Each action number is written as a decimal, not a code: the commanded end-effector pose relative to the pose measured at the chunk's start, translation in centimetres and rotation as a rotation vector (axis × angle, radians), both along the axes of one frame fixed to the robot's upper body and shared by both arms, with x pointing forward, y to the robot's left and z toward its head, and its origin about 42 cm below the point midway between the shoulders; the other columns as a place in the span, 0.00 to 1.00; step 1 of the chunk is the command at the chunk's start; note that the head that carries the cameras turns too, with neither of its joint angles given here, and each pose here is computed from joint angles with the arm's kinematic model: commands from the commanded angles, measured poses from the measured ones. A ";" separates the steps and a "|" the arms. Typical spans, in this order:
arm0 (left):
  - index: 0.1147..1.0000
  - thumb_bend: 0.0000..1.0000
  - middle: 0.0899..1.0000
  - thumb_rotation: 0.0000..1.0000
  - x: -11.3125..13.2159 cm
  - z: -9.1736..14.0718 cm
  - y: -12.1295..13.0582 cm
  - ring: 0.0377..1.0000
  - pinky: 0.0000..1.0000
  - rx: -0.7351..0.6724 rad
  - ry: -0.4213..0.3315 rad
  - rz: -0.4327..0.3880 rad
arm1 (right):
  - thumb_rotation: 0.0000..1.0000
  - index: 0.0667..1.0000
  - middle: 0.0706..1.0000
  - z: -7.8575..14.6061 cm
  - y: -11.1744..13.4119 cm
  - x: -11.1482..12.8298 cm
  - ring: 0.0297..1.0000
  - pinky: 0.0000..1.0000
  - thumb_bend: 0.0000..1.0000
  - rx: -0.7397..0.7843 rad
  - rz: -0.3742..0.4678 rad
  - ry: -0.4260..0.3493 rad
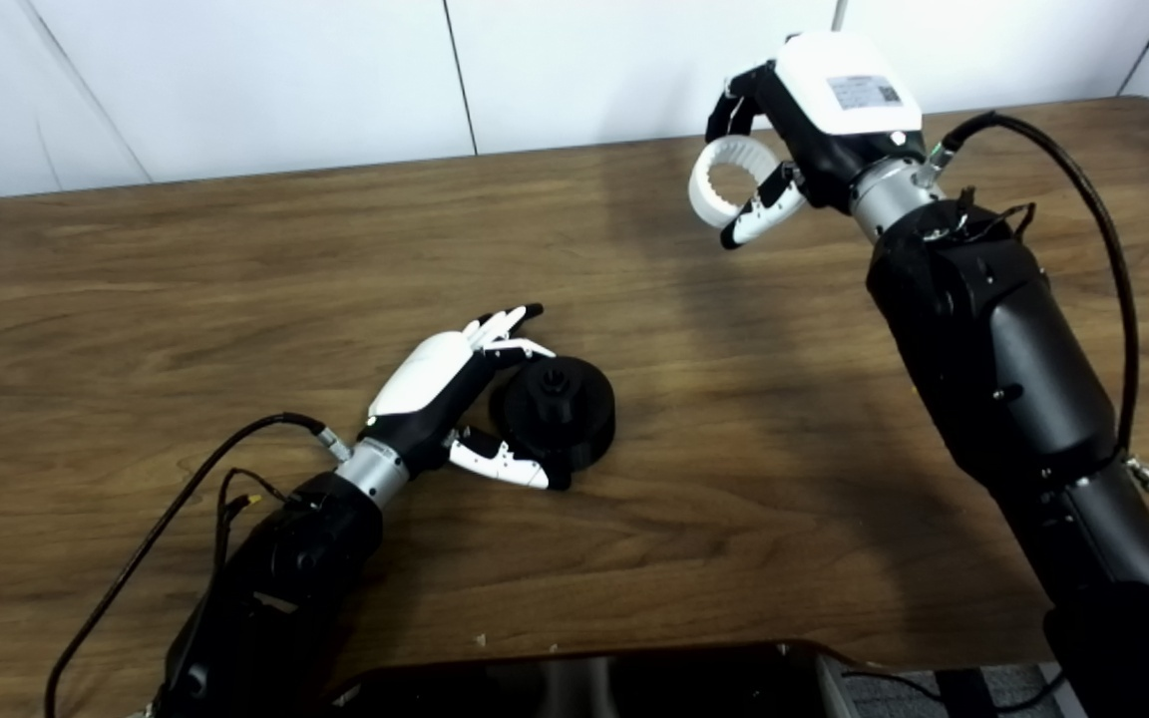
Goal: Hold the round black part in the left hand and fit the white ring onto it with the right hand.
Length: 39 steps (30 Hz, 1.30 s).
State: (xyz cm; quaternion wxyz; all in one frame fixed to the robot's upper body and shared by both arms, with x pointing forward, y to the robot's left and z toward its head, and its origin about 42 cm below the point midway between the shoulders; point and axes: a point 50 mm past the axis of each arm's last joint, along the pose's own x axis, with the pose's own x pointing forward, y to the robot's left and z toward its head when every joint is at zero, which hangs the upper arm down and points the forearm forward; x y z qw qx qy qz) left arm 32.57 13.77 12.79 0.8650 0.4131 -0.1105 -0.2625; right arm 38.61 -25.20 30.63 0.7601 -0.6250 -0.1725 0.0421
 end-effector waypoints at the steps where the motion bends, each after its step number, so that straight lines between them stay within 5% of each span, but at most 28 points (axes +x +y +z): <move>1: 0.63 1.00 1.00 0.34 0.6 0.4 -0.5 1.00 1.00 0.014 -0.019 -0.020 | 0.01 0.48 0.43 2.0 0.9 -0.6 0.68 0.94 0.53 -0.005 0.047 -0.084; 39: 0.63 1.00 1.00 0.34 0.9 0.7 -1.0 1.00 1.00 0.009 -0.022 -0.023 | 0.01 0.46 0.44 -0.7 7.3 -6.5 0.62 0.84 0.53 0.055 0.338 -0.074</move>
